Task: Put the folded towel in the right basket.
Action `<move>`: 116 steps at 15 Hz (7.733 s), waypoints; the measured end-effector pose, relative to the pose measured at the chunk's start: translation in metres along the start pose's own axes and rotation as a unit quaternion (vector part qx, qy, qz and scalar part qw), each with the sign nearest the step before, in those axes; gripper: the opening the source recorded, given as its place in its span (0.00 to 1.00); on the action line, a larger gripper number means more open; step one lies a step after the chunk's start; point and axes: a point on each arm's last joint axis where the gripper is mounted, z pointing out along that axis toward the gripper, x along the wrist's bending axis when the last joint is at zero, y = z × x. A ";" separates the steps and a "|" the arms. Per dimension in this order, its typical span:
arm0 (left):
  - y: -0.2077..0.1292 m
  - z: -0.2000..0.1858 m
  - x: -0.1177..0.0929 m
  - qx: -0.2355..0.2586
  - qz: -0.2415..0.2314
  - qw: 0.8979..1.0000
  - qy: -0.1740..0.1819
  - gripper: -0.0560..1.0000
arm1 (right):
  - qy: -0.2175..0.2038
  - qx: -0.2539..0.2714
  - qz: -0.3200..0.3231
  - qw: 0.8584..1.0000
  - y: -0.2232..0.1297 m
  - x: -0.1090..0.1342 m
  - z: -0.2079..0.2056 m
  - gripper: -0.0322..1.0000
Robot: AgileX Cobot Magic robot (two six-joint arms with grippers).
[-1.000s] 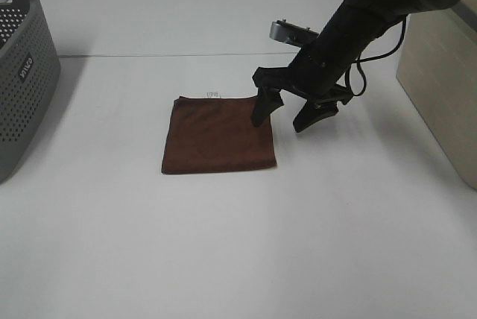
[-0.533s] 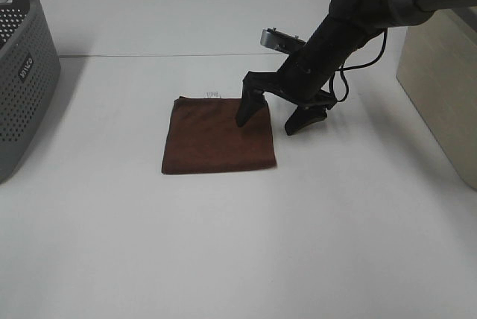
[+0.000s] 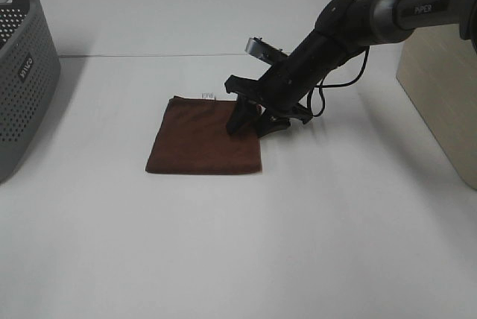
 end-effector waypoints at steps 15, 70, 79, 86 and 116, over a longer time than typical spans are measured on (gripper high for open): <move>0.000 0.000 0.000 0.000 0.000 1.000 0.000 0.88 | -0.069 -0.038 -0.136 0.988 0.000 0.067 -0.132 0.04; 0.000 0.000 0.000 0.000 0.000 1.000 0.000 0.88 | -0.250 -0.274 0.033 0.928 -0.099 0.011 -0.428 0.80; 0.000 0.000 0.000 0.000 0.000 1.000 0.000 0.88 | -0.254 -0.236 0.001 0.938 -0.207 0.070 -0.391 0.80; 0.000 0.000 0.000 0.000 0.000 1.000 0.000 0.88 | -0.274 -0.302 -0.013 0.913 -0.332 0.089 -0.366 0.80; 0.000 0.000 0.000 0.000 0.000 1.000 0.000 0.88 | -0.311 -0.437 -0.067 0.842 -0.436 0.054 -0.292 0.80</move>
